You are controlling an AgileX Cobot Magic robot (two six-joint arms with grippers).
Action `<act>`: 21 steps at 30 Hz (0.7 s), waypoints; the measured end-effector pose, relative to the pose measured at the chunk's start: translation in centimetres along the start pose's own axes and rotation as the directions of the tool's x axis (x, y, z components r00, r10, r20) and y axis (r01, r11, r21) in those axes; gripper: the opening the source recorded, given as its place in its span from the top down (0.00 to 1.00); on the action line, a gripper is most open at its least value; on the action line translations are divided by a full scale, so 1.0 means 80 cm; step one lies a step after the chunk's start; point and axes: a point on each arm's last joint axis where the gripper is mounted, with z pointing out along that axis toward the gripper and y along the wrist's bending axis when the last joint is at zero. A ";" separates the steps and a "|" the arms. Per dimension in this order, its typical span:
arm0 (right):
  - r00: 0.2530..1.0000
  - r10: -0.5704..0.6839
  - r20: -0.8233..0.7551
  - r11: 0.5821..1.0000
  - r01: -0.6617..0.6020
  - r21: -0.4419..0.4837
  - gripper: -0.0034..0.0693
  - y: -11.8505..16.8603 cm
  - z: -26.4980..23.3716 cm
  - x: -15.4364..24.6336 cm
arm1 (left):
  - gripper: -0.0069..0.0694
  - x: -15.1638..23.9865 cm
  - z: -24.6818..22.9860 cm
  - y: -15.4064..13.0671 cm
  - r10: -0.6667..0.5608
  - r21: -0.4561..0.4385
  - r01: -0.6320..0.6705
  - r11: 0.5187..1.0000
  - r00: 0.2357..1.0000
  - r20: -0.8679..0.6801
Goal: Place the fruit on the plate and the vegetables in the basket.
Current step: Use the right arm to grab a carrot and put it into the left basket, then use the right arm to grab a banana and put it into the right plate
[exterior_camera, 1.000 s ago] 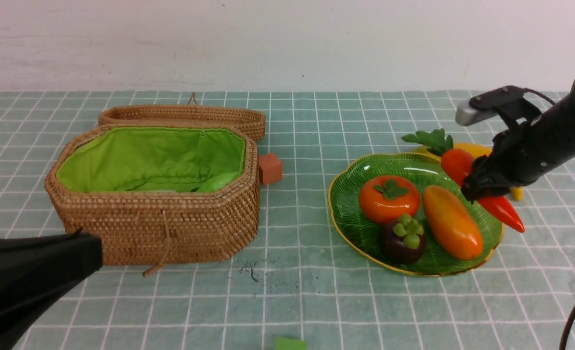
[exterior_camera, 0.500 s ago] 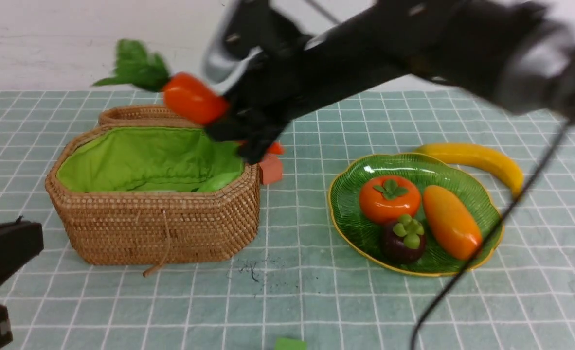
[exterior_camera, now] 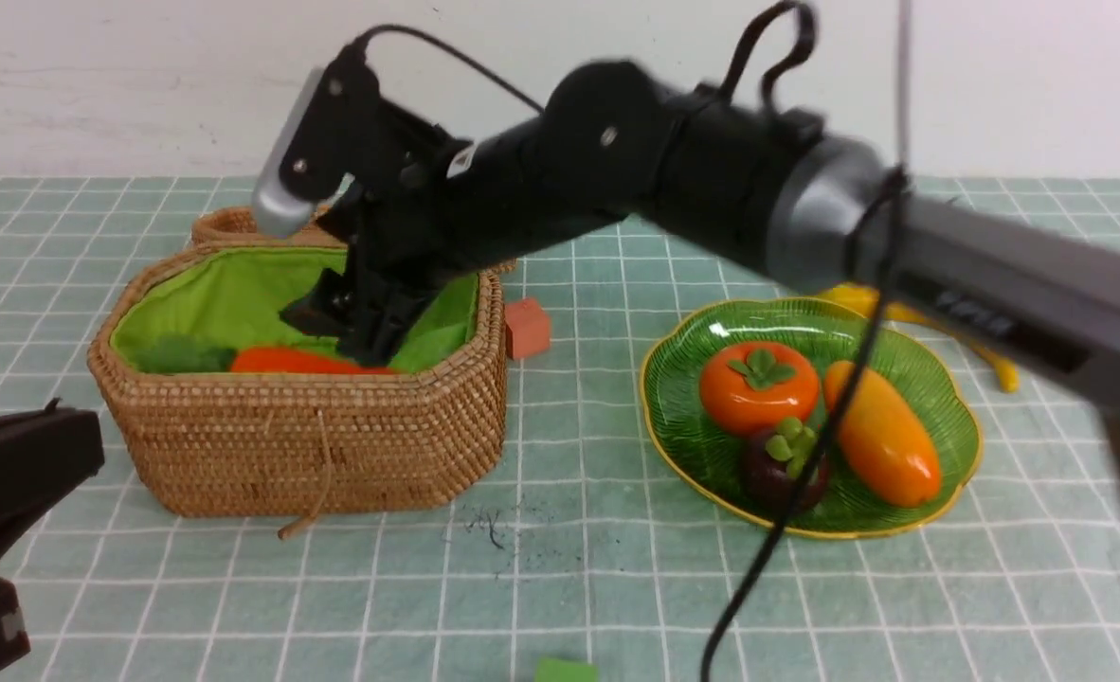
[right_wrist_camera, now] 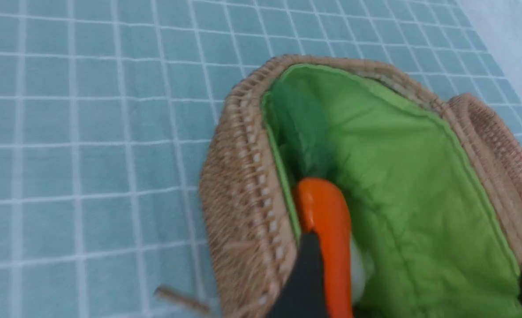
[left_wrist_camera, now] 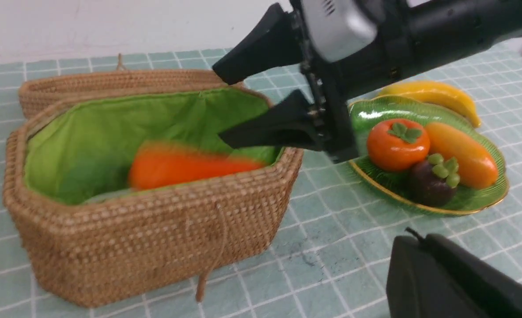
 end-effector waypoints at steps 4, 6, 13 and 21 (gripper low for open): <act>0.984 0.092 -0.151 0.994 -0.082 0.071 0.11 -0.024 -0.105 -0.016 | 0.93 -0.008 -0.001 -0.009 -0.003 0.077 -0.003 0.997 0.998 0.067; 0.941 0.204 -0.270 0.965 -0.146 0.219 0.23 -0.056 -0.163 0.003 | 0.93 -0.011 -0.001 -0.013 -0.006 0.112 -0.006 0.994 0.995 0.098; 0.668 0.659 -0.346 0.689 -0.349 0.635 0.62 -0.160 -0.267 0.133 | 0.93 -0.016 -0.003 -0.019 -0.017 0.165 -0.006 0.986 0.990 0.138; 0.388 0.893 -0.229 0.431 -0.587 0.686 0.52 -0.230 -0.276 0.326 | 0.93 -0.017 -0.003 -0.020 -0.025 0.178 -0.001 0.984 0.989 0.144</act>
